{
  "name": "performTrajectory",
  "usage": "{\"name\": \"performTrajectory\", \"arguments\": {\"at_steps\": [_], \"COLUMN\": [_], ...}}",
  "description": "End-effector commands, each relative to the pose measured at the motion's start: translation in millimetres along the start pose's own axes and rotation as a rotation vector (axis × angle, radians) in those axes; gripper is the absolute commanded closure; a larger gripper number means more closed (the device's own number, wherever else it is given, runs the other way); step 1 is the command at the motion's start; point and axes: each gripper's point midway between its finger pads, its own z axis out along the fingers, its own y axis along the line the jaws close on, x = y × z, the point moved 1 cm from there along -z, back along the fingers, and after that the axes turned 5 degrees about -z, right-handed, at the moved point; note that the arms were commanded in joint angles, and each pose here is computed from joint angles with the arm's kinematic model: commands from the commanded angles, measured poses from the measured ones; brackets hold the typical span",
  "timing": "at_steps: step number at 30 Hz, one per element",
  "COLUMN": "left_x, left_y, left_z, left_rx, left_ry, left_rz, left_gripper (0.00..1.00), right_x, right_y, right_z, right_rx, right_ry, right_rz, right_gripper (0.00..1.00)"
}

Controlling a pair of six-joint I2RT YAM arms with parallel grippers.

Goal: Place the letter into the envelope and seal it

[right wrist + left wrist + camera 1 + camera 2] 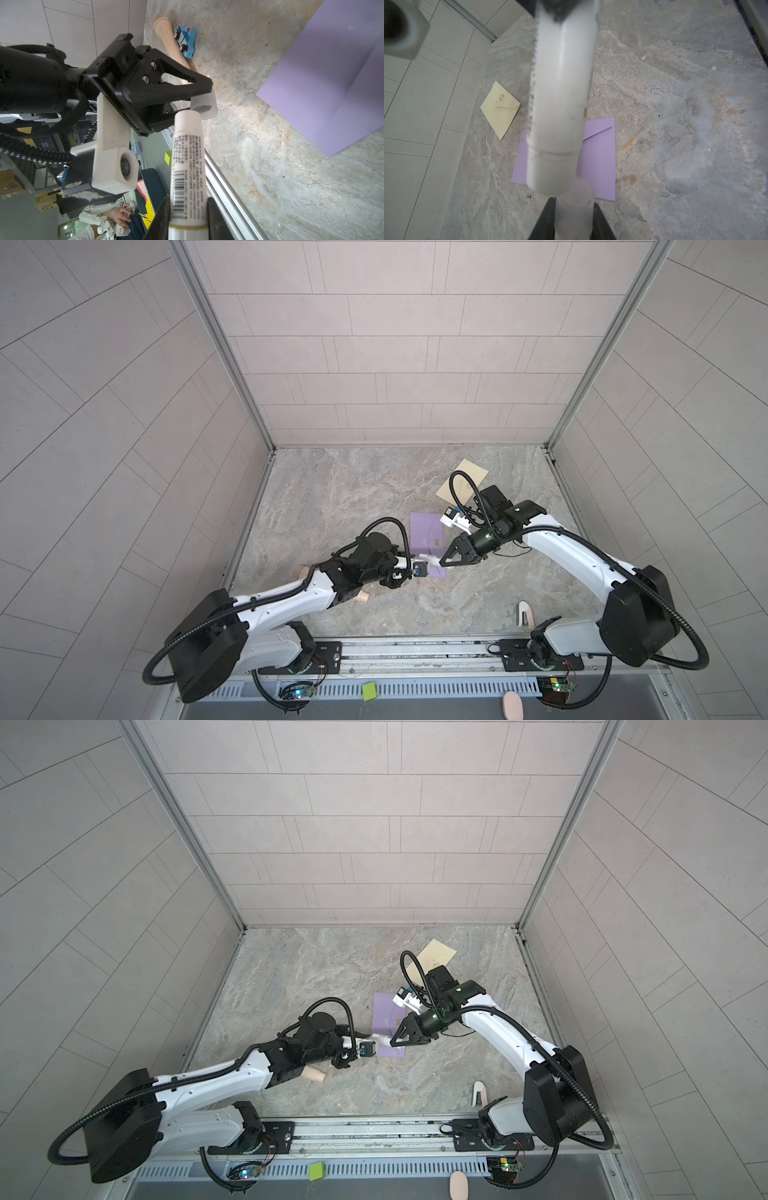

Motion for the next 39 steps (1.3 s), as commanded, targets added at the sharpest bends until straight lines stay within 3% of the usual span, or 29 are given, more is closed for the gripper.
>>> {"name": "performTrajectory", "arguments": {"at_steps": [1,24,39], "left_x": [-10,-13,-14], "left_y": [6,7,6], "left_z": [1,3,3], "left_rx": [-0.017,-0.016,-0.012], "left_ry": [-0.037,-0.045,-0.041], "left_rz": [-0.005,-0.021,0.002], "left_gripper": [0.97,0.95,0.83], "right_x": [-1,1,2], "right_y": [-2,-14,-19], "right_z": [4,17,19], "right_rx": [0.0,0.022,0.044], "right_ry": [0.009,0.043,0.06], "right_rz": [-0.005,0.026,0.046], "right_gripper": [1.0,1.0,1.0]}}
